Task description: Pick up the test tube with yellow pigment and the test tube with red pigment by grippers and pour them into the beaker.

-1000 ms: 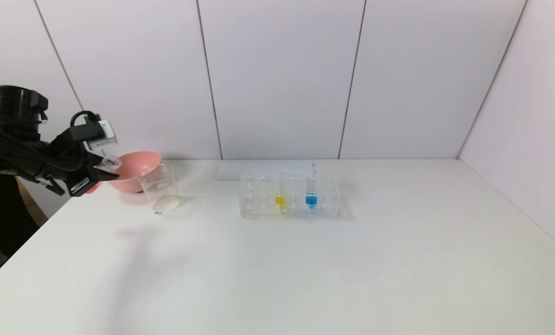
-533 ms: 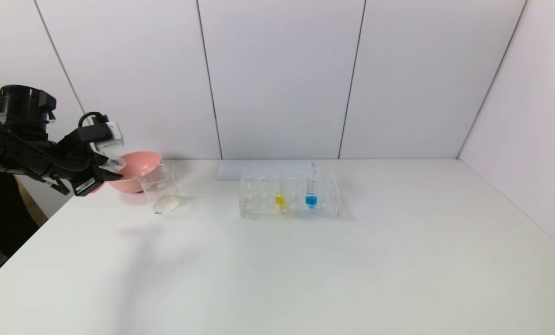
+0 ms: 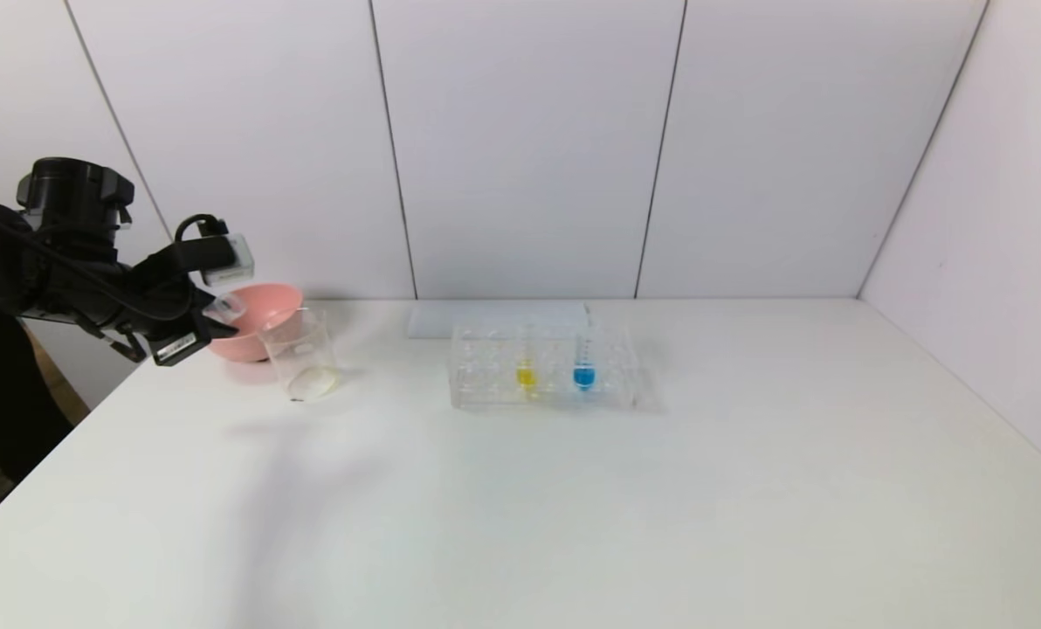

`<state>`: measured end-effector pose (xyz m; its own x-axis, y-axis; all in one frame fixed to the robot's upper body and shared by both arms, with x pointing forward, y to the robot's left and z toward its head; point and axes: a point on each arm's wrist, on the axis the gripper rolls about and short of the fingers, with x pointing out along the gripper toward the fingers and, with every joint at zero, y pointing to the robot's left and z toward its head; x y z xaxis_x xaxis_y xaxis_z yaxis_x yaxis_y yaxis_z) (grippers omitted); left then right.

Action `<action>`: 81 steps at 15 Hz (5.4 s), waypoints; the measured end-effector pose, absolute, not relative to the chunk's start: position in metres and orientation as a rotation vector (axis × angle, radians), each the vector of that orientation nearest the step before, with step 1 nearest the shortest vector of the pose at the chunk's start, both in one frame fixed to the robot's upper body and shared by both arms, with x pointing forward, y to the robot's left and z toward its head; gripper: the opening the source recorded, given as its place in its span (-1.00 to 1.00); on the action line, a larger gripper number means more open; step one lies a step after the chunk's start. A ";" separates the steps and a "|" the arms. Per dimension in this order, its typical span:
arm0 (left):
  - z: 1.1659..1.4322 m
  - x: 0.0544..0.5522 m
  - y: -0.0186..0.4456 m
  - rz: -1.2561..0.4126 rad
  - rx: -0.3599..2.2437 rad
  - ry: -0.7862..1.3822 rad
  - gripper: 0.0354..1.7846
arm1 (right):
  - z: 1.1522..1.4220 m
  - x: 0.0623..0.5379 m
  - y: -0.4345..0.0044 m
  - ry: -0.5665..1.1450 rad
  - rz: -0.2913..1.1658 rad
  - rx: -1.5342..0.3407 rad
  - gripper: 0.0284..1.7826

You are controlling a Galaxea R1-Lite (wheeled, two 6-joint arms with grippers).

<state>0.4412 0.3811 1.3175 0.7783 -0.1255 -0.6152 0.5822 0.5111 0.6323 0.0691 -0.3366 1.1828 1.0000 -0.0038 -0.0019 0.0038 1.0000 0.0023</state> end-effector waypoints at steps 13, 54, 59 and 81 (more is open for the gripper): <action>1.331 0.447 0.367 -0.540 0.923 0.612 -0.52 | 1.183 0.069 -0.337 0.002 -0.004 0.002 0.91; 1.333 0.480 0.349 -0.518 1.054 0.904 -0.52 | 1.183 0.069 -0.337 0.002 -0.004 0.002 0.91; 1.332 0.482 0.348 -0.517 1.058 0.906 -0.52 | 1.183 0.069 -0.337 0.002 -0.004 0.002 0.91; 1.329 0.487 0.333 -0.458 1.155 0.952 -0.52 | 1.183 0.069 -0.337 0.002 -0.004 0.003 0.91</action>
